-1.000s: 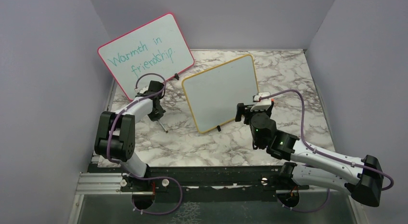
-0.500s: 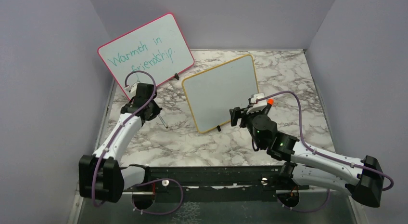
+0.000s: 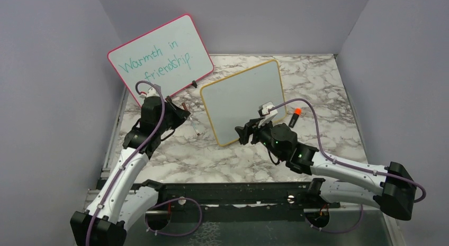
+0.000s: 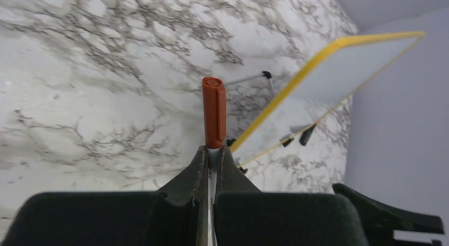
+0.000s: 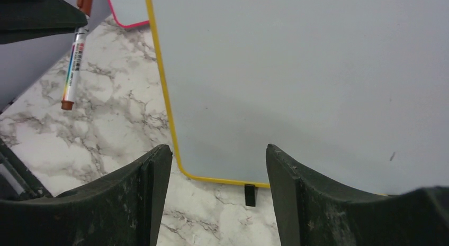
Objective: Write a sentence on the whiteboard
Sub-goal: Open the whiteboard marker at the center of the board.
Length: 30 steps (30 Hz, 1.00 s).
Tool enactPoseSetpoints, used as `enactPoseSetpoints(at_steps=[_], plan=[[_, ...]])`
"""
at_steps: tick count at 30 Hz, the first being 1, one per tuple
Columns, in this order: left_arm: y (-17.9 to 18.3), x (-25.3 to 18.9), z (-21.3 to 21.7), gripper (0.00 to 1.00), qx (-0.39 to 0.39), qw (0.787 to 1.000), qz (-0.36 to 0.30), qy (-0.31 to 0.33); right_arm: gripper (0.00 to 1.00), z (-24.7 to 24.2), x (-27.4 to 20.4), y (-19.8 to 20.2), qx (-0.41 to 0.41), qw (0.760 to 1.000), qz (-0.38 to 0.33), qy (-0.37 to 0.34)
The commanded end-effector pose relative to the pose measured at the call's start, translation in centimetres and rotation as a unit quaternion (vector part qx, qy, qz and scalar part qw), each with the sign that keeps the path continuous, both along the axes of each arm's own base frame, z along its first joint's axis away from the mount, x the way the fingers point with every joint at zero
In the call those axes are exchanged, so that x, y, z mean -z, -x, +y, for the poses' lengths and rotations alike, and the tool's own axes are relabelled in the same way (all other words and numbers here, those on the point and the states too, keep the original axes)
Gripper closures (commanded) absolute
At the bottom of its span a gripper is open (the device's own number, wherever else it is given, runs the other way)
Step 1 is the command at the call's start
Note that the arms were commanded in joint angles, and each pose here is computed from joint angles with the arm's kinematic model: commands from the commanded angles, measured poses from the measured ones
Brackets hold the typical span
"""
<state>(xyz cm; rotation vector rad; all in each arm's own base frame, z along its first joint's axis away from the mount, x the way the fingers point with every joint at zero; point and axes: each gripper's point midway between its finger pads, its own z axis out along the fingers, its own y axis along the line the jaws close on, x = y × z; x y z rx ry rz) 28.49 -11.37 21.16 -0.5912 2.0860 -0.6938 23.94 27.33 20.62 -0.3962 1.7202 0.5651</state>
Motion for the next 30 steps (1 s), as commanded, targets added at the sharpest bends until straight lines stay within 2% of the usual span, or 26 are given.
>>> enactPoseSetpoints(at_steps=[1,6,11,20,30], plan=[[0.8,-4.0,-3.2,1.00,0.028,0.994,-0.069,0.076,0.31,3.1,-3.8,1.0,-0.060,0.995,-0.012,-0.079],[1.2,-6.0,-4.5,1.00,0.025,0.986,-0.104,0.128,0.33,4.6,-5.3,1.7,-0.091,0.988,-0.009,-0.122],[1.4,-7.1,-7.5,1.00,0.055,0.975,-0.124,0.175,0.34,5.6,-7.6,2.4,-0.118,0.978,-0.010,-0.170],[1.7,-9.1,-10.3,1.00,0.048,0.962,-0.171,0.207,0.38,6.7,-9.1,2.4,-0.128,0.970,-0.001,-0.205],[1.7,-8.8,-12.1,1.00,0.049,0.958,-0.172,0.223,0.53,7.6,-8.1,1.5,-0.111,0.970,0.024,-0.216]])
